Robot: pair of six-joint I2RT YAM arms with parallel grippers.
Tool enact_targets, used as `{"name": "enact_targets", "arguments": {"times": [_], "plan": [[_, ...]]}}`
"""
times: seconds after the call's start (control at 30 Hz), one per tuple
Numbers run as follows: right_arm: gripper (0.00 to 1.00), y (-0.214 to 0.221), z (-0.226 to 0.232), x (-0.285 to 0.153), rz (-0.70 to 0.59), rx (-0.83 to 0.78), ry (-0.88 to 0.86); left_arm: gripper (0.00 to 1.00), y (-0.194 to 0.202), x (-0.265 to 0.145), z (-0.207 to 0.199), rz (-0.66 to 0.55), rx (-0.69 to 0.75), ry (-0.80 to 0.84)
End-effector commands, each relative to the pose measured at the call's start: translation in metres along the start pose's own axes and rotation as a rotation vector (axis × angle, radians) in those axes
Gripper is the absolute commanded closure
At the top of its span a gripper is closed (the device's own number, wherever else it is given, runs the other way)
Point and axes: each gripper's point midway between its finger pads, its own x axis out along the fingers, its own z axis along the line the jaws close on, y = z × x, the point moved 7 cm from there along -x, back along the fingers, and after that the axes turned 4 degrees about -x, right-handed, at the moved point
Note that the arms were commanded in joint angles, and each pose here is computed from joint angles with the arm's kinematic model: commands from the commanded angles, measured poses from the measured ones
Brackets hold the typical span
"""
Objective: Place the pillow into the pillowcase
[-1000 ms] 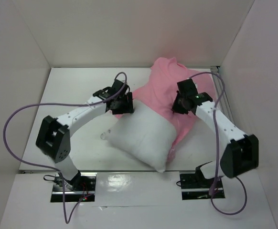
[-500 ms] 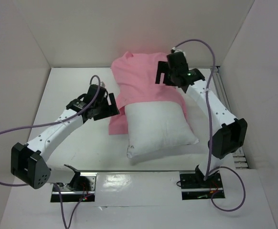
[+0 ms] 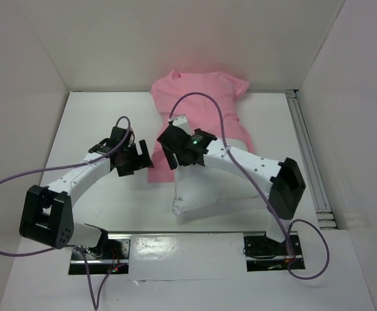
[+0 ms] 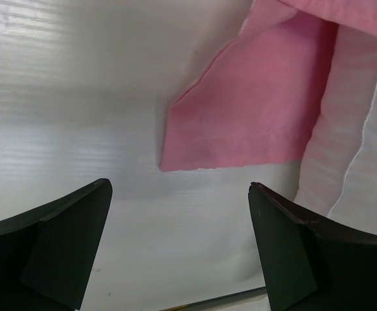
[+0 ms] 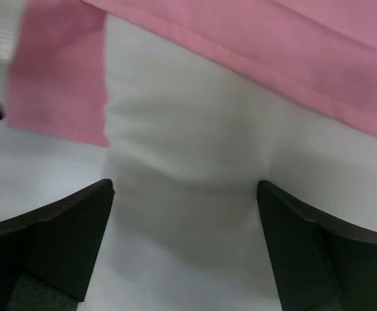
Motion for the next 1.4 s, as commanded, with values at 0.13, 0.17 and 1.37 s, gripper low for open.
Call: {"name": "enact_targets", "arguments": {"times": [0.13,0.17,1.37], "plan": [[0.94,0.011,-0.024,0.023,0.055,-0.08,0.081,0.0,-0.002,0.02,-0.024,-0.028,0.088,0.078],[1.0,0.001,-0.027,0.007,0.018,-0.052,-0.02,0.0,-0.002,0.024,-0.027,-0.025,0.096,0.068],[1.0,-0.129,-0.079,-0.041,-0.302,0.041,-0.154,1.0,0.033,-0.158,-0.162,-0.01,0.242,1.063]]}}
